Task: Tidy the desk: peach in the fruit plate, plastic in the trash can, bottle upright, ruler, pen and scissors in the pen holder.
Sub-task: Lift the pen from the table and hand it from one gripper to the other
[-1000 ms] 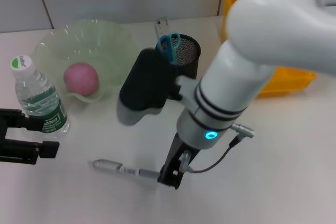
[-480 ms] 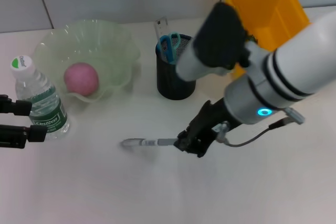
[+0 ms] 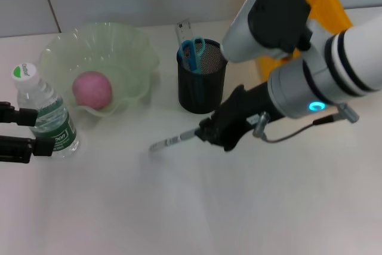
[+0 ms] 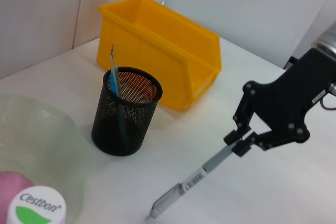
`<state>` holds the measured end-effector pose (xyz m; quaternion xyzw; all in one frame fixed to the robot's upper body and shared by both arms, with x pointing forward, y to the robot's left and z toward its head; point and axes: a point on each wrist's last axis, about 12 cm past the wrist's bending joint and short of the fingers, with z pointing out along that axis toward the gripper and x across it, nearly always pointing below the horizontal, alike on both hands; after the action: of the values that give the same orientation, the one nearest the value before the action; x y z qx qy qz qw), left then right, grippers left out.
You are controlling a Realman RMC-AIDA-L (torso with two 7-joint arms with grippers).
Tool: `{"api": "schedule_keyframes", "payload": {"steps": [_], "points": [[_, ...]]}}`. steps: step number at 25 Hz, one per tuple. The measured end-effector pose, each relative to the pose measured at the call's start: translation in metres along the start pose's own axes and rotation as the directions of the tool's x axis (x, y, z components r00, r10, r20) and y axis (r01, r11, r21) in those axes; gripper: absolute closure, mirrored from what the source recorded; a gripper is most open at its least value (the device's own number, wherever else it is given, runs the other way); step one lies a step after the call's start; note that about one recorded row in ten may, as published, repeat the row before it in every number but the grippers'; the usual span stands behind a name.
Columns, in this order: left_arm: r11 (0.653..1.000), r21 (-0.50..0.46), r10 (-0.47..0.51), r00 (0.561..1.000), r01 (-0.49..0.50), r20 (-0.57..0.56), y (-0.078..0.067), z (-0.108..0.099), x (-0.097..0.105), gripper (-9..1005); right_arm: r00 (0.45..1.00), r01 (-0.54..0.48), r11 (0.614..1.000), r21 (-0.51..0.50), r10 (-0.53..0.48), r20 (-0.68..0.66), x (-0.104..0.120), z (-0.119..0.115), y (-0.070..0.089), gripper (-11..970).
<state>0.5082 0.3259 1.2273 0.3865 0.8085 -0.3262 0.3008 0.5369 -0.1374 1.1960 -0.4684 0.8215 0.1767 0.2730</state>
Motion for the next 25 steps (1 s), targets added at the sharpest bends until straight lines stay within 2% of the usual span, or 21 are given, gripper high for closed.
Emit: {"api": "schedule_keyframes", "payload": {"steps": [6, 10, 11, 12, 13, 25], "points": [[1.0, 0.009, 0.021, 1.0, -0.021, 0.019, -0.003, 0.0, -0.005, 210, 0.999, 0.012, 0.999, 0.036, -0.014, 0.049, -0.008, -0.016, -0.004, 855], [0.997, 0.037, 0.058, 0.996, -0.06, 0.074, -0.009, -0.002, -0.011, 210, 0.997, 0.004, 0.999, 0.054, -0.009, 0.079, -0.013, -0.033, -0.007, 856], [0.997, 0.037, 0.058, 0.996, -0.06, 0.074, -0.009, -0.002, -0.011, 210, 0.996, -0.006, 0.999, 0.049, 0.001, 0.092, -0.013, -0.038, -0.008, 856], [0.993, 0.059, 0.089, 0.988, -0.097, 0.126, -0.014, -0.004, -0.017, 211, 0.992, -0.031, 0.999, 0.031, 0.027, 0.122, -0.013, -0.049, -0.011, 856], [0.993, 0.059, 0.089, 0.988, -0.097, 0.126, -0.014, -0.004, -0.017, 211, 0.992, -0.031, 0.999, 0.031, 0.027, 0.122, -0.013, -0.049, -0.011, 857], [0.973, 0.102, 0.178, 0.955, -0.207, 0.237, -0.025, 0.002, -0.039, 211, 0.955, -0.132, 0.99, -0.045, 0.14, 0.261, 0.01, -0.101, -0.034, 859]]}}
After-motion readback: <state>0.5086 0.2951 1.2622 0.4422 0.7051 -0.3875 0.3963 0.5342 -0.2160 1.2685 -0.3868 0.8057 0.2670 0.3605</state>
